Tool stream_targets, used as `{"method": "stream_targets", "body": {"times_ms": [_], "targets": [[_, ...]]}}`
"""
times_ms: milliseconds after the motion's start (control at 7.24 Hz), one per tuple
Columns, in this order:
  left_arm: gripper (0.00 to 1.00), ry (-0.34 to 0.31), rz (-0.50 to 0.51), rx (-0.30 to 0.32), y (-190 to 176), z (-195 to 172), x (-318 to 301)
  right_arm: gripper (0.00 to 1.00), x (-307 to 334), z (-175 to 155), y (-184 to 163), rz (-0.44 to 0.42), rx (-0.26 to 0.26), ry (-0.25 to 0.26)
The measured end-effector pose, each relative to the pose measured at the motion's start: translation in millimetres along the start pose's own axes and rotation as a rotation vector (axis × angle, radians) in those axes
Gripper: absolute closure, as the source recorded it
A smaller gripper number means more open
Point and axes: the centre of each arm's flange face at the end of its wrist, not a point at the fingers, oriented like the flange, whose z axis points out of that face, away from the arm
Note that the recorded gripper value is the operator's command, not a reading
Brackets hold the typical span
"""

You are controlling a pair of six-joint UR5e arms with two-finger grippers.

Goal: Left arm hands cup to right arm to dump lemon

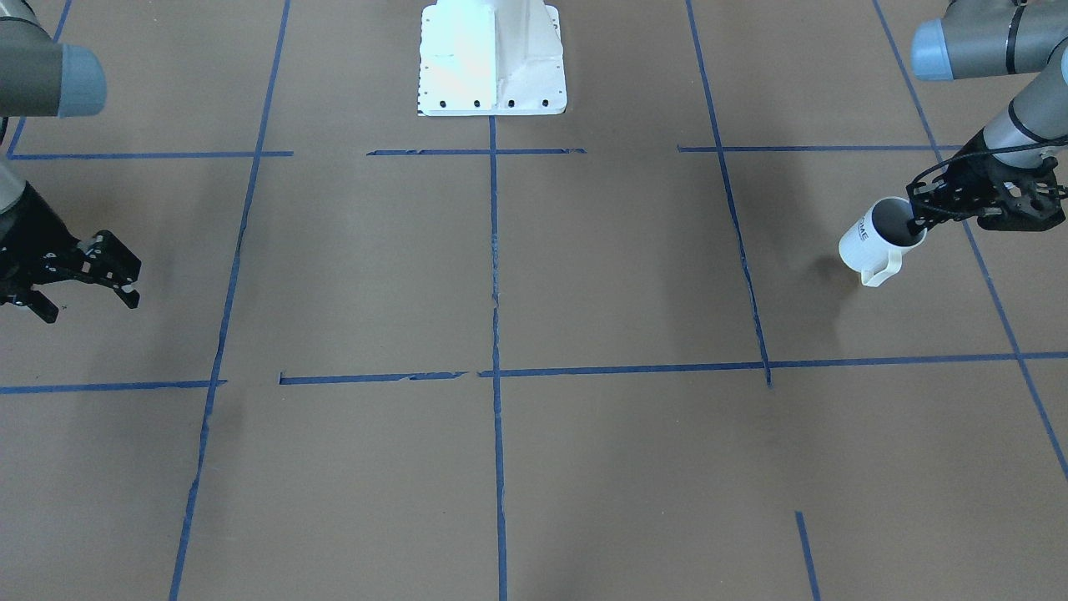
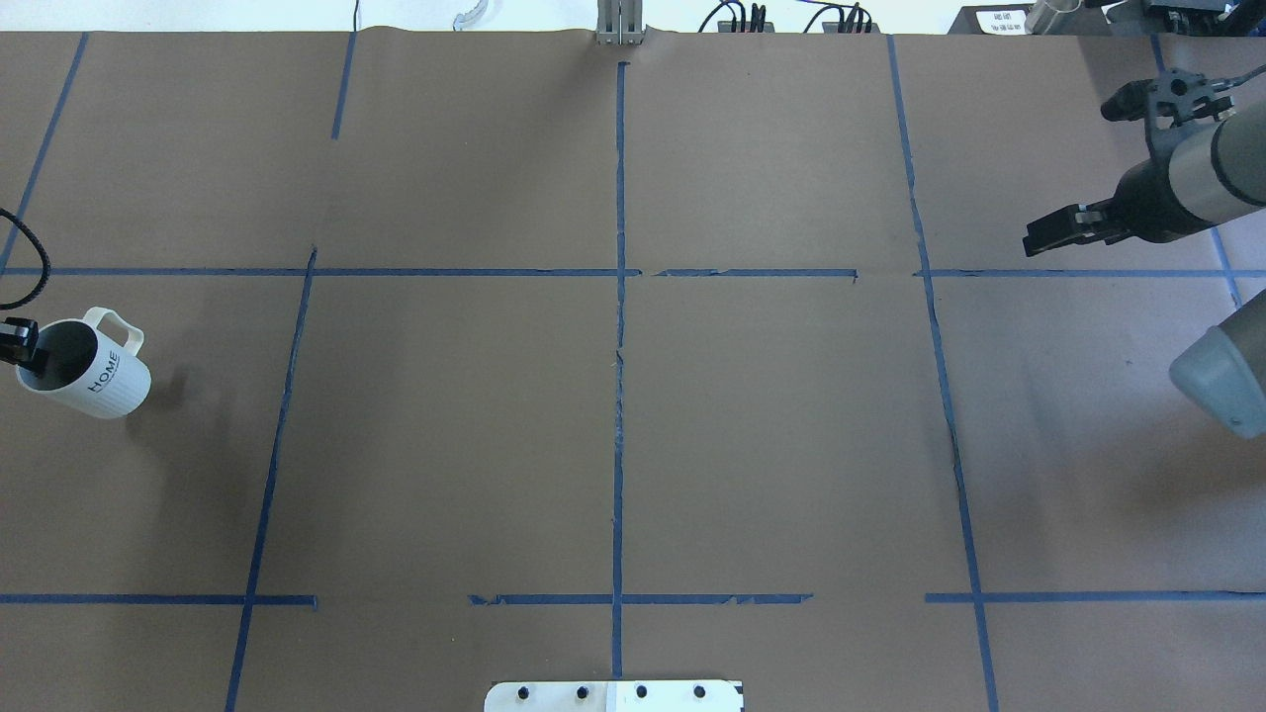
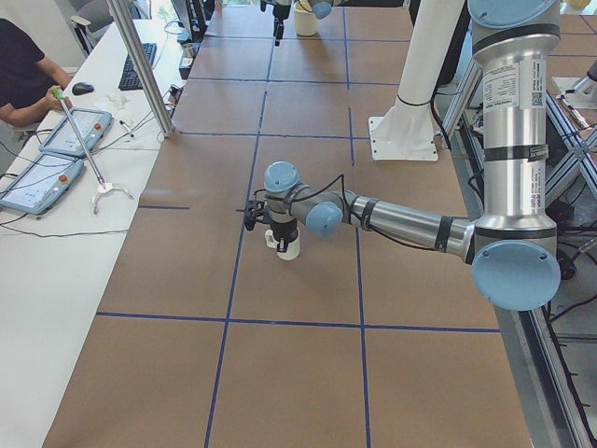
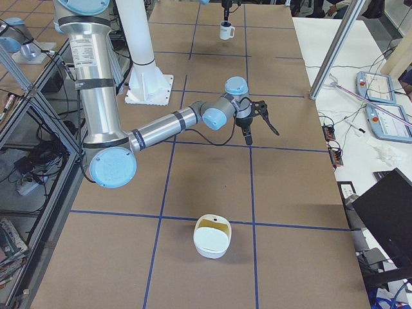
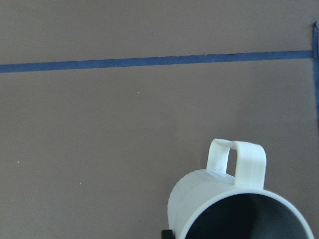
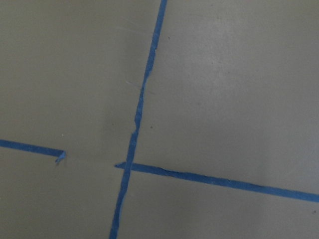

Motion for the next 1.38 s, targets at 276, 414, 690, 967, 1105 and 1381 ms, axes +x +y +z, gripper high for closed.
{"method": "stream_targets", "body": {"times_ms": [276, 414, 690, 967, 1105, 1381], "targets": [[0.98, -0.004, -0.059, -0.009, 4.7, 6.3, -8.8, 0.0, 21.1, -10.9, 0.5, 0.0, -0.056, -0.016], [0.98, -0.003, -0.096, -0.01, 4.1, 8.7, -9.1, 0.0, 23.4, -12.0, 0.7, 0.001, -0.063, -0.018], [0.92, 0.014, -0.156, 0.007, 0.3, 14.3, -8.8, 0.0, 24.0, -12.7, 1.0, 0.001, -0.067, -0.019], [0.14, 0.027, -0.166, 0.019, -2.4, 21.2, -12.6, 0.0, 23.8, -14.1, 1.0, 0.002, -0.069, -0.025], [0.0, 0.03, -0.163, 0.023, -5.1, 21.7, -10.7, 0.0, 23.9, -14.7, 1.3, 0.003, -0.072, -0.031], [0.0, 0.045, -0.145, 0.041, -10.5, 12.4, 1.4, 0.0, 29.8, -19.5, 0.2, 0.016, -0.071, -0.037]]}}
